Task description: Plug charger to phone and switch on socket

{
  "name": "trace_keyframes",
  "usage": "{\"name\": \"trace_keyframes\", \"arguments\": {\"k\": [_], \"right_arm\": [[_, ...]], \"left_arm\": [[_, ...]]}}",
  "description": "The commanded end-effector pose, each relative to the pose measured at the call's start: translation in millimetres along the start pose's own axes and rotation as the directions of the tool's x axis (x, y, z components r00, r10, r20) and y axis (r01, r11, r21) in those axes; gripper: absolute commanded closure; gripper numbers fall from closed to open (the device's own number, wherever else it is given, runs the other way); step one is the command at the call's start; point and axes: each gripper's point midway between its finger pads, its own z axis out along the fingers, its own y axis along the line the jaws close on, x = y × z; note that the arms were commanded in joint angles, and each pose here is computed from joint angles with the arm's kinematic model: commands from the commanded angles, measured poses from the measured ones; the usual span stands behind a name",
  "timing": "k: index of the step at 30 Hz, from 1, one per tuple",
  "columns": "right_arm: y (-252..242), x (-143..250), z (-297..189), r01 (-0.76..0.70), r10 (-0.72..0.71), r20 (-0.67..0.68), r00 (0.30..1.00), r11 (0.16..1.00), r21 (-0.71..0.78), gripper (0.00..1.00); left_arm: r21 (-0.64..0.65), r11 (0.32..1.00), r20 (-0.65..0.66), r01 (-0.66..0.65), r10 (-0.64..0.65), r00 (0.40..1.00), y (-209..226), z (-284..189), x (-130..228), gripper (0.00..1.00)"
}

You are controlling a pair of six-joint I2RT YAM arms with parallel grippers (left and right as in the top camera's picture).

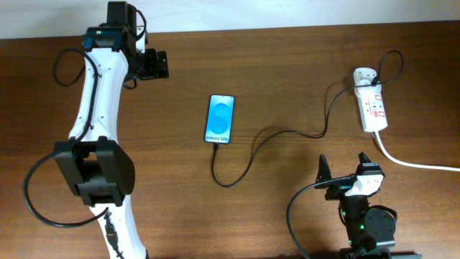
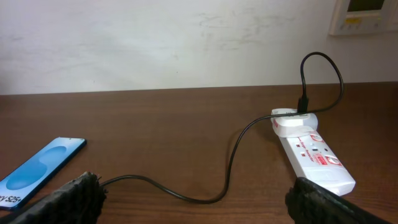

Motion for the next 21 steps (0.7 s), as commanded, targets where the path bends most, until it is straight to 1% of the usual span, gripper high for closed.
{"name": "trace_keyframes", "arguments": {"k": [1,7,9,11,13,15,17,18,21], "right_arm": [[4,3,0,0.008,-0.008,-0.005,1.000,1.000,-0.022,0.02],[4,3,0,0.008,-0.008,-0.005,1.000,1.000,-0.022,0.02],[4,3,0,0.008,-0.008,-0.005,1.000,1.000,-0.022,0.02],[4,3,0,0.008,-0.008,-0.005,1.000,1.000,-0.022,0.02],[4,3,0,0.008,-0.008,-0.005,1.000,1.000,-0.022,0.02],[4,3,0,0.008,-0.008,-0.005,1.000,1.000,-0.022,0.02],[4,3,0,0.008,-0.008,-0.005,1.000,1.000,-0.022,0.02],[4,3,0,0.008,-0.008,-0.005,1.000,1.000,-0.022,0.02],[4,3,0,0.008,-0.008,-0.005,1.000,1.000,-0.022,0.02]], "left_arm": [[-0.008,1.000,0.000,0.011,-0.011,1.000,3,1,0,0.01],[-0.008,1.000,0.001,0.011,-0.011,1.000,2,1,-1,0.01],[-0.007,1.000,0.010,0.011,-0.011,1.000,2,-6,-1,0.00],[-0.013,1.000,0.001,0.010,-0.010,1.000,4,-37,10,0.01],[-0.008,1.000,0.043,0.011,-0.010,0.999,4,-64,11,0.01],[-0.030,0.999,0.085,0.012,-0.010,0.996,10,-85,21,0.01],[-0.025,1.000,0.130,0.013,-0.010,0.992,11,-87,36,0.01],[-0.028,1.000,0.109,0.013,-0.010,0.994,13,-80,56,0.01],[-0.043,0.999,-0.012,0.010,-0.011,1.000,21,-67,125,0.01]]}}
